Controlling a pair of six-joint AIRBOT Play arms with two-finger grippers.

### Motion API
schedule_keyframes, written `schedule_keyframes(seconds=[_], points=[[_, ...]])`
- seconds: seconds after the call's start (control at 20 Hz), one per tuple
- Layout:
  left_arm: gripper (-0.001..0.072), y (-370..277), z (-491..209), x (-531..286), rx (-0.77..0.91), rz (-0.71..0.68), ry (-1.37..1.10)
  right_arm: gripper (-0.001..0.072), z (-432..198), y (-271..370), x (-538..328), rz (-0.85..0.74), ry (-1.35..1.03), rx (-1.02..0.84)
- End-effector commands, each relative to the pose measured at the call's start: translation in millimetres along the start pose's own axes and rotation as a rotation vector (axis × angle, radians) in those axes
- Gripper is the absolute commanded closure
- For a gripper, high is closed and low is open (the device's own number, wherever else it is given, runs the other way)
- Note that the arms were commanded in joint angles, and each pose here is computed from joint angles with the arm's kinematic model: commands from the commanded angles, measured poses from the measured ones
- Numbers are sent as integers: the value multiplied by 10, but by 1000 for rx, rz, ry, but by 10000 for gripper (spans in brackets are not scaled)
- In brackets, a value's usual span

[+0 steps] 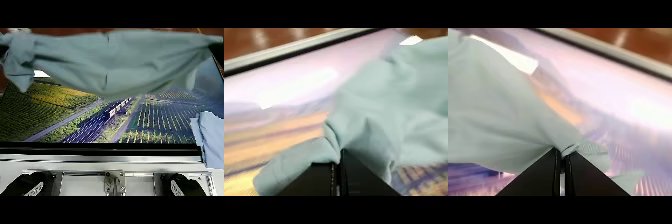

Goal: Fold the shirts.

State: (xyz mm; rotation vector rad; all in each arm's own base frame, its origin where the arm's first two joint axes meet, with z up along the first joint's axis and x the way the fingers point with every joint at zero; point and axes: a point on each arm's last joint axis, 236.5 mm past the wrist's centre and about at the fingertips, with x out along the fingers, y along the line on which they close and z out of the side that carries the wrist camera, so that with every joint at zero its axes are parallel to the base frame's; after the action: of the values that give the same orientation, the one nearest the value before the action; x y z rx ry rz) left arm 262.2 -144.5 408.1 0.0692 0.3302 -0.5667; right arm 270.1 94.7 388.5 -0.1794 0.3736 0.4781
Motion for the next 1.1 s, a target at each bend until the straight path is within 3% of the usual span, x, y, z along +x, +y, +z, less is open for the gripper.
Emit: schedule_keyframes(seconds=[0.0, 0.2, 0.4, 0.65, 0.8, 0.85, 0.9, 0.95, 1.0, 1.05], points=[[674, 577, -374, -48, -17, 242, 159, 652, -815, -31, 27, -1, 345, 135], [674, 807, -1001, 561, -87, 275, 375, 652, -1930, 2, 664, 83, 676, 377], [674, 959, -2022, 1470, -176, 262, 638, 652, -2979, -164, 1579, 35, 733, 547], [673, 831, -3100, 2507, -336, 153, 843, 652, -3511, -178, 2521, 57, 688, 831], [673, 638, -3600, 2747, -441, 87, 959, 630, -3716, -174, 2720, 54, 705, 905], [674, 590, -3671, 2784, -465, 72, 975, 513, -3701, -227, 2747, 46, 683, 881], [673, 587, -3695, 2793, -467, 71, 980, 263, -3652, -262, 2727, 60, 675, 848], [671, 601, -3691, 2788, -467, 74, 979, 107, -3573, -281, 2678, 91, 675, 802], [608, 613, -3678, 2757, -468, 73, 987, 89, -3480, -310, 2587, 124, 685, 761], [326, 628, -3654, 2689, -465, 67, 1009, 89, -3413, -350, 2458, 143, 712, 733]])
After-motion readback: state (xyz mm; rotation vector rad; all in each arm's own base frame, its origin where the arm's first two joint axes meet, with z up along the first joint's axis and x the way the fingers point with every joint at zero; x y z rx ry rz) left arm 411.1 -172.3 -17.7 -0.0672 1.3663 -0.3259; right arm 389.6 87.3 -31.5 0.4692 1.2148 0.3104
